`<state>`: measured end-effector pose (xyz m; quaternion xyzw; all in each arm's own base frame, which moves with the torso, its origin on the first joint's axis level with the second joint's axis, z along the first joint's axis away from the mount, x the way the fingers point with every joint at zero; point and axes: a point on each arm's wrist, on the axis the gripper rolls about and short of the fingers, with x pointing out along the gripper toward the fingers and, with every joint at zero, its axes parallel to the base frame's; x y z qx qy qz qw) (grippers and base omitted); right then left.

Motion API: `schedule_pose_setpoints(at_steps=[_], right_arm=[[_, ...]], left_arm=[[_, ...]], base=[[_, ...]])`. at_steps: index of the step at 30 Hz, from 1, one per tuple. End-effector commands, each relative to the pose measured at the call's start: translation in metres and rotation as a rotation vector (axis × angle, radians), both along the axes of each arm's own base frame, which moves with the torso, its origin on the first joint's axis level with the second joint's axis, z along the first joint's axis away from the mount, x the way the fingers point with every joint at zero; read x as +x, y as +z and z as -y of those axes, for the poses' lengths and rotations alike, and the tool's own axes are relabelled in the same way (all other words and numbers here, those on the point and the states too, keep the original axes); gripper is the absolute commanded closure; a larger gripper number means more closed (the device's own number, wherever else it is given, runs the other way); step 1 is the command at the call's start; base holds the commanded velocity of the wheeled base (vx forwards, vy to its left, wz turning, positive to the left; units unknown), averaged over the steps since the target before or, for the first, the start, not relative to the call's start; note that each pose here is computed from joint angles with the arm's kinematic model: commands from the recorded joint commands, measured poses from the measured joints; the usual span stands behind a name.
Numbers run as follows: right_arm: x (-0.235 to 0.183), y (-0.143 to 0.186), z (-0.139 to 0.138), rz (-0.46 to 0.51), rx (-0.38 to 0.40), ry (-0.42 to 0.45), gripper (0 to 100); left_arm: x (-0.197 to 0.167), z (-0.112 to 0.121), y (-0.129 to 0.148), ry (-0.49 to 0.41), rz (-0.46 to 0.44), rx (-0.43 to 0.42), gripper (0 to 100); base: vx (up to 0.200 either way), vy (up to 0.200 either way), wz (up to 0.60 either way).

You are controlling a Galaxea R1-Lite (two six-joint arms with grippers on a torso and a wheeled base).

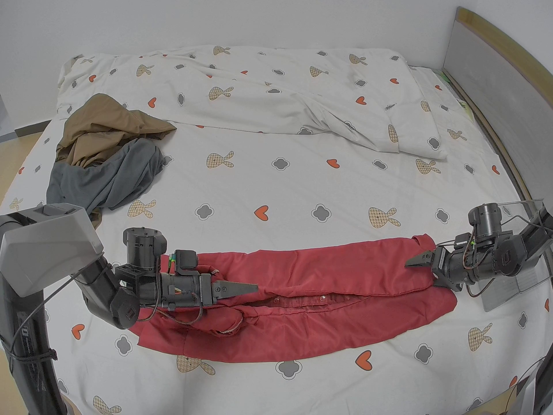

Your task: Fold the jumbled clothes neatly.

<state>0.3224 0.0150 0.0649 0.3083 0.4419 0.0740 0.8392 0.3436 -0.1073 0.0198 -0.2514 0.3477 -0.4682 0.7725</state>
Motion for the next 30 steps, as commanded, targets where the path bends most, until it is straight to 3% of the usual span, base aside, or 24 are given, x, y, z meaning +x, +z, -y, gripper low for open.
schedule_pose_setpoints(at_steps=[1, 11, 22, 30], right_arm=[[0.0, 0.002, -0.001, 0.006, 0.0, 0.003, 100], [0.007, 0.009, 0.001, 0.041, 0.001, -0.006, 100], [0.033, 0.075, 0.009, 0.283, 0.003, -0.029, 100], [0.026, 0.066, 0.012, 0.256, -0.018, -0.023, 100]], left_arm=[[0.0, -0.001, 0.0, 0.003, -0.001, 0.0, 0], [0.0, -0.001, -0.001, 0.002, -0.005, 0.001, 0], [-0.015, 0.008, 0.005, -0.033, -0.008, 0.002, 0], [-0.037, 0.019, 0.008, -0.085, -0.036, 0.011, 0]], base=[[0.0, 0.0, 0.0], [0.0, 0.0, 0.0], [0.0, 0.0, 0.0], [0.0, 0.0, 0.0]])
